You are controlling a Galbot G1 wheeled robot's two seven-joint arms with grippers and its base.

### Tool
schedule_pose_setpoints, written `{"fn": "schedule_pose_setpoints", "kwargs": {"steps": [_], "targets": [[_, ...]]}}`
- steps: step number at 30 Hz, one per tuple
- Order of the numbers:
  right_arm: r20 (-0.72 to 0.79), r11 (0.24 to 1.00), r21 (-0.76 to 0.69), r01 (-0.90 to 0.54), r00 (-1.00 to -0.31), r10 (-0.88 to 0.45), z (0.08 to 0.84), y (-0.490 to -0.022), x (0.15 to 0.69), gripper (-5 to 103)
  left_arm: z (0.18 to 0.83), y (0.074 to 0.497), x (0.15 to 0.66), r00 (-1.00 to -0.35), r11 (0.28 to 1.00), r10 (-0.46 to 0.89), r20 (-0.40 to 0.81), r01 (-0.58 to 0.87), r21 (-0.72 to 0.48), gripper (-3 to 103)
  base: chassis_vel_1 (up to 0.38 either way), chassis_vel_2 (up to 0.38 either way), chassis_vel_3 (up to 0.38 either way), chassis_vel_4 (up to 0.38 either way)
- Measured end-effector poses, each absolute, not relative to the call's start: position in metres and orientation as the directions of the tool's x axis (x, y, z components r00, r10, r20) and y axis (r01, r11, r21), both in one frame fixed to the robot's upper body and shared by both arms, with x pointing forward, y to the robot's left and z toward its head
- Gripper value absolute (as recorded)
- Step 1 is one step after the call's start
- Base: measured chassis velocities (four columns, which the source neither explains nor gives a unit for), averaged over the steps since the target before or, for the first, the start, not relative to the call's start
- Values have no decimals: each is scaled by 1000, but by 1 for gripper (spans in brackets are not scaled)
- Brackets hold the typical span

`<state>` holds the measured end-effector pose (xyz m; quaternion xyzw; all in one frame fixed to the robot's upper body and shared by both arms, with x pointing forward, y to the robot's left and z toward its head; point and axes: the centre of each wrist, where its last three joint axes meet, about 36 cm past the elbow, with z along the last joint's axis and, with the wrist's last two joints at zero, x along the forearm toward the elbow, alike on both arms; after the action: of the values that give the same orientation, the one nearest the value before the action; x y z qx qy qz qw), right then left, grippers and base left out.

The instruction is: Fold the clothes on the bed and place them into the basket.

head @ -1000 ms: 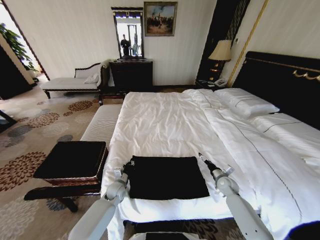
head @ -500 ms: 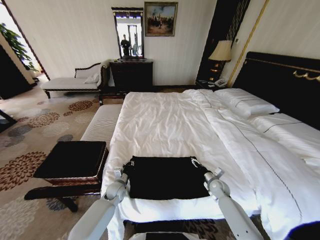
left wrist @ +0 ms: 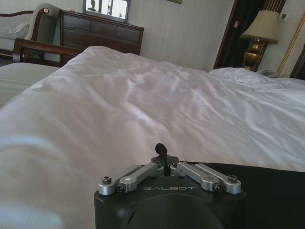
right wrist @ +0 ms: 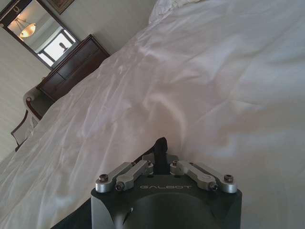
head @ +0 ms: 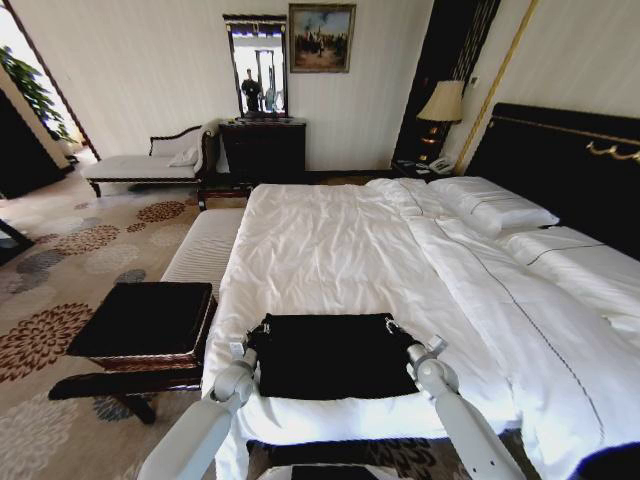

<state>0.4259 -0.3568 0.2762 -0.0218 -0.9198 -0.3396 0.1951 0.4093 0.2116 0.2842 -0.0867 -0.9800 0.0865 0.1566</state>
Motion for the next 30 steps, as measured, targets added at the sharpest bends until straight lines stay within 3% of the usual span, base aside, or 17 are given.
{"fn": "schedule_pose_setpoints", "kwargs": {"steps": [5,17,30], "targets": [[372,761,625,174,-923,-95,276,-355,426,1,284,211,409,-936,970,196,293,142,-198,0,0,0,0,0],[331,760,633,150,-939,-91,292,-353,422,1,294,211,406,-943,969,197,269,145,-201,0,0,0,0,0],[86,842,538,-42,-991,-105,395,-344,411,1,391,216,395,-978,950,200,54,180,-256,0,0,0,0,0]]}}
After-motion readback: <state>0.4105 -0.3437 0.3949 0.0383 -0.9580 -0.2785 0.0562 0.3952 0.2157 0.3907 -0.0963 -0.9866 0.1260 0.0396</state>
